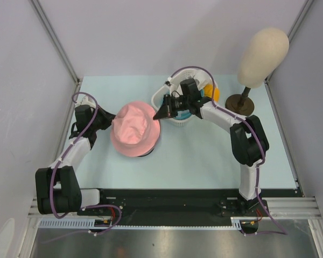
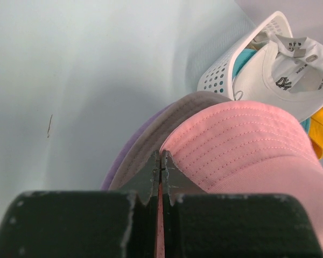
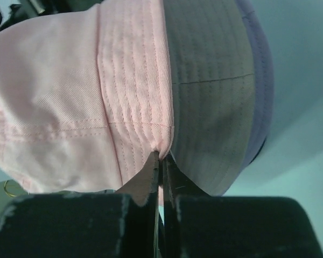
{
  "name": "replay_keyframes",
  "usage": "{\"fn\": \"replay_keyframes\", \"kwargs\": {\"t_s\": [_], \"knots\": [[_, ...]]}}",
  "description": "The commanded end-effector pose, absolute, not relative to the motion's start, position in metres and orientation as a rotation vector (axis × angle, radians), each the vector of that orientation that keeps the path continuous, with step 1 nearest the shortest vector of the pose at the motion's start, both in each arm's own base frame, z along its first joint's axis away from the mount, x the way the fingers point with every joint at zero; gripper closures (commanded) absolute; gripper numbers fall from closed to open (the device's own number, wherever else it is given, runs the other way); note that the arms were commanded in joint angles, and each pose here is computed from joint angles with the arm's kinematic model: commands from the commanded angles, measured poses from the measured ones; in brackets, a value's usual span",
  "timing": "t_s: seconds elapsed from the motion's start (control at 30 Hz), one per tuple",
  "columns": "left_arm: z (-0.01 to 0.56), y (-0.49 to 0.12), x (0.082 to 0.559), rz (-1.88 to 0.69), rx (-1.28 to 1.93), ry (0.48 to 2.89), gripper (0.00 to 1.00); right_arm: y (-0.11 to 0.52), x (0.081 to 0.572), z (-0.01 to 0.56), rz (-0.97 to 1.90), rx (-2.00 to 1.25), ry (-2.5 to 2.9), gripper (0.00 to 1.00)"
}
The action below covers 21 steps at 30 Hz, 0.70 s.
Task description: Stack the hats
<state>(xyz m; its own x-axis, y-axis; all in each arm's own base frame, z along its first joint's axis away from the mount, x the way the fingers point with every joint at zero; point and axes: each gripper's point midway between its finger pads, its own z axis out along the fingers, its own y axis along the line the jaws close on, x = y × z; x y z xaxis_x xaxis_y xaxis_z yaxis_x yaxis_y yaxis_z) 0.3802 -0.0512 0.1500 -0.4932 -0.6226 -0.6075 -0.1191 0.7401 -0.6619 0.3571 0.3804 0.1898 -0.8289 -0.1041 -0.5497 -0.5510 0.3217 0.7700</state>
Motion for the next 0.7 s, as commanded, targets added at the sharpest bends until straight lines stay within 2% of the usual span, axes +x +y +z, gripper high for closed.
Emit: {"fn": "replay_keyframes", "kwargs": {"t_s": [0.0,0.37,0.67], "knots": [[0.169,-0.050,0.383,-0.704,-0.521,1.953,1.00,0.376,0.370,0.165,1.416,-0.443,2.315,1.00],[0.148,-0.043,0.382,-0.655,-0.585,1.984,1.00,0.363,0.374,0.117,1.259,-0.353,2.495,1.00],[0.122,-0.036,0.376,-0.596,-0.641,2.036,1.00,0.353,0.366,0.083,1.115,-0.403,2.585,1.00]]}}
